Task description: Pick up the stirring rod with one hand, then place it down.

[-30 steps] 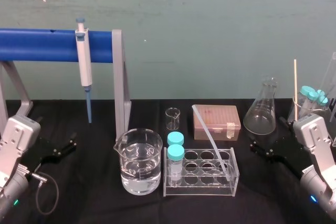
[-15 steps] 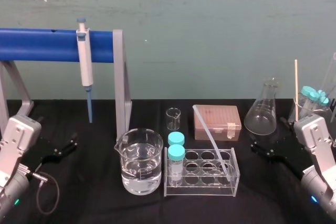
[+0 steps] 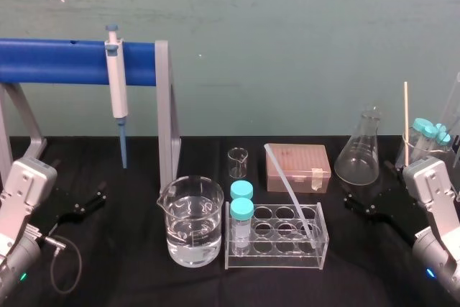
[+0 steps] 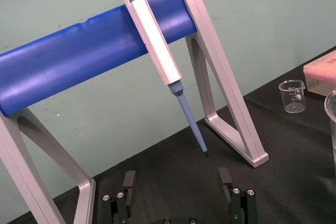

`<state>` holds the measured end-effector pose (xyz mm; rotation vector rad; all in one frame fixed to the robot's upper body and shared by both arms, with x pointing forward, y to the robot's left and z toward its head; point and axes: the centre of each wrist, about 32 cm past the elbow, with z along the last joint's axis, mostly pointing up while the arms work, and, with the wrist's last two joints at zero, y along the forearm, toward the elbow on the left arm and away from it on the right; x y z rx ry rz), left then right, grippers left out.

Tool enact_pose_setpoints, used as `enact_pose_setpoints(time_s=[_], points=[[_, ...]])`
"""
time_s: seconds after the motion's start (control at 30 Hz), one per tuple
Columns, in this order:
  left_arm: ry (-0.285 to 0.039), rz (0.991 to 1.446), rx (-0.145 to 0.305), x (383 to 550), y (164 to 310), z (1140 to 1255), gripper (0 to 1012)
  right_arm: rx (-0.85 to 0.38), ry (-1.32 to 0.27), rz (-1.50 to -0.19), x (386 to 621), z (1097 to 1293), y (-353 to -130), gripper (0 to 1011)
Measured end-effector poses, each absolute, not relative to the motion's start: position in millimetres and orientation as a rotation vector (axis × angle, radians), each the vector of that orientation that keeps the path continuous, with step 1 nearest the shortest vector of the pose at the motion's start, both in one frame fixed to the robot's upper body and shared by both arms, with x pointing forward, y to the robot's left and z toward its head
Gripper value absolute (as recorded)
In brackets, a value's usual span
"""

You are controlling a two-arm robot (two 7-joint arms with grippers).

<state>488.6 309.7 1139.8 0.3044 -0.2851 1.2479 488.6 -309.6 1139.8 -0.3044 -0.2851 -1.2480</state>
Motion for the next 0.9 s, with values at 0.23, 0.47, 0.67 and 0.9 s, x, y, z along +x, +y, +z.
enact_pose_setpoints(time_s=[0.23,0.47,0.67,0.9], points=[[-0.285,1.248,0.305,488.6,309.7,1139.8,1000,-0.304,-0.285,-1.248,488.6,1139.8,-309.7,1000],[-0.285,1.248,0.304,488.6,309.7,1139.8,1000,-0.305,-0.289,-1.247,488.7,1139.9,-309.7,1000],[-0.285,1.248,0.304,488.6,309.7,1139.8,1000,-0.288,-0.335,-1.222,487.3,1143.3,-308.4,1000],[-0.285,1.248,0.304,488.6,309.6,1139.8,1000,-0.25,-0.391,-1.126,485.7,1149.4,-301.7,1000]])
